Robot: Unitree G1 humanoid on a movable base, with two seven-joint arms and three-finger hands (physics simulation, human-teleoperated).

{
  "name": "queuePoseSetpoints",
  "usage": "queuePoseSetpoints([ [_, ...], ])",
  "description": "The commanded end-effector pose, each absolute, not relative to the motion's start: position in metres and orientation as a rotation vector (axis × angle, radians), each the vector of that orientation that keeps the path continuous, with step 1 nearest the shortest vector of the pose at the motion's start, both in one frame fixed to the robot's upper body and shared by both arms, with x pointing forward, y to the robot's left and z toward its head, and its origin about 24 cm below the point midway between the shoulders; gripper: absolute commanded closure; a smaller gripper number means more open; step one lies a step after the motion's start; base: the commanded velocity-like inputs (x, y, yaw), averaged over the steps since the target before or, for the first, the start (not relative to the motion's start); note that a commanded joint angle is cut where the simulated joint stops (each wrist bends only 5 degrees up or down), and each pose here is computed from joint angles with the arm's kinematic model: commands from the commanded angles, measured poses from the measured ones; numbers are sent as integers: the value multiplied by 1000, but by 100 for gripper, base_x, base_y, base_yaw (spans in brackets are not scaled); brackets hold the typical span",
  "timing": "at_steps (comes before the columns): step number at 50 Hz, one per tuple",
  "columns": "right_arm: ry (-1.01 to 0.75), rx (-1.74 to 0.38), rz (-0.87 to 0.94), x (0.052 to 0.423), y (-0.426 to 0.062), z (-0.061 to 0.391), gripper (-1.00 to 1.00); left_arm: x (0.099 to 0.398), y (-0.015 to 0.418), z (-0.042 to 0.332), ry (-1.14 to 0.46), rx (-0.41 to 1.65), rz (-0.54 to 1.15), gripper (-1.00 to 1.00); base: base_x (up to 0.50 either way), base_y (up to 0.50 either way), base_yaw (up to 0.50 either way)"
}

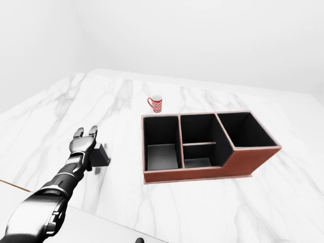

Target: Pick up the book and place it in the left compartment of the caddy.

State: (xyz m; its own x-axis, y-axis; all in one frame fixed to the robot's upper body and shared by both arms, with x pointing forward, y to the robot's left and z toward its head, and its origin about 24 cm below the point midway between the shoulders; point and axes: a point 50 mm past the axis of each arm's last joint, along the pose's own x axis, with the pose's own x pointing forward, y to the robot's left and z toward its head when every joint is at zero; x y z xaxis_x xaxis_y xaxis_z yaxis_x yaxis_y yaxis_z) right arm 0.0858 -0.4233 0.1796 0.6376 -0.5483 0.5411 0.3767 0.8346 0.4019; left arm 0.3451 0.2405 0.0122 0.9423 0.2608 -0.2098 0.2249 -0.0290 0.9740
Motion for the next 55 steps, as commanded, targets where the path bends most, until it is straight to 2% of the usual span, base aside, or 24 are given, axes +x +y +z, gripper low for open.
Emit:
queuePoseSetpoints([
  [1,-703,262,-536,86,-423,181,-100,319,239,-24,487,1662,-109,27,0,0,0],
  [2,-708,260,-537,85,-423,182,-100,319,239,-24,483,1665,-108,86,0,0,0],
  [3,-708,260,-537,85,-423,182,-100,319,239,-24,483,1665,-108,86,0,0,0],
  [4,-706,260,-537,85,-423,181,-100,320,239,-23,472,1654,-86,100,0,0,0],
  [23,-698,257,-532,86,-423,179,-100,310,239,-31,429,1673,-48,100,0,0,0],
  [27,-696,257,-531,86,-423,179,-100,315,245,-20,362,1624,99,100,0,0,0],
  [40,-691,257,-528,87,-422,177,-100,321,261,-1,307,1602,209,100,0,0,0],
  [44,-696,257,-532,85,-423,179,-100,326,262,12,233,1594,262,100,0,0,0],
  [49,-693,259,-532,86,-423,178,-100,319,247,41,-21,1630,344,100,0,0,0],
  [55,-693,259,-531,86,-423,178,-100,307,241,67,-104,1655,379,100,0,0,0],
])
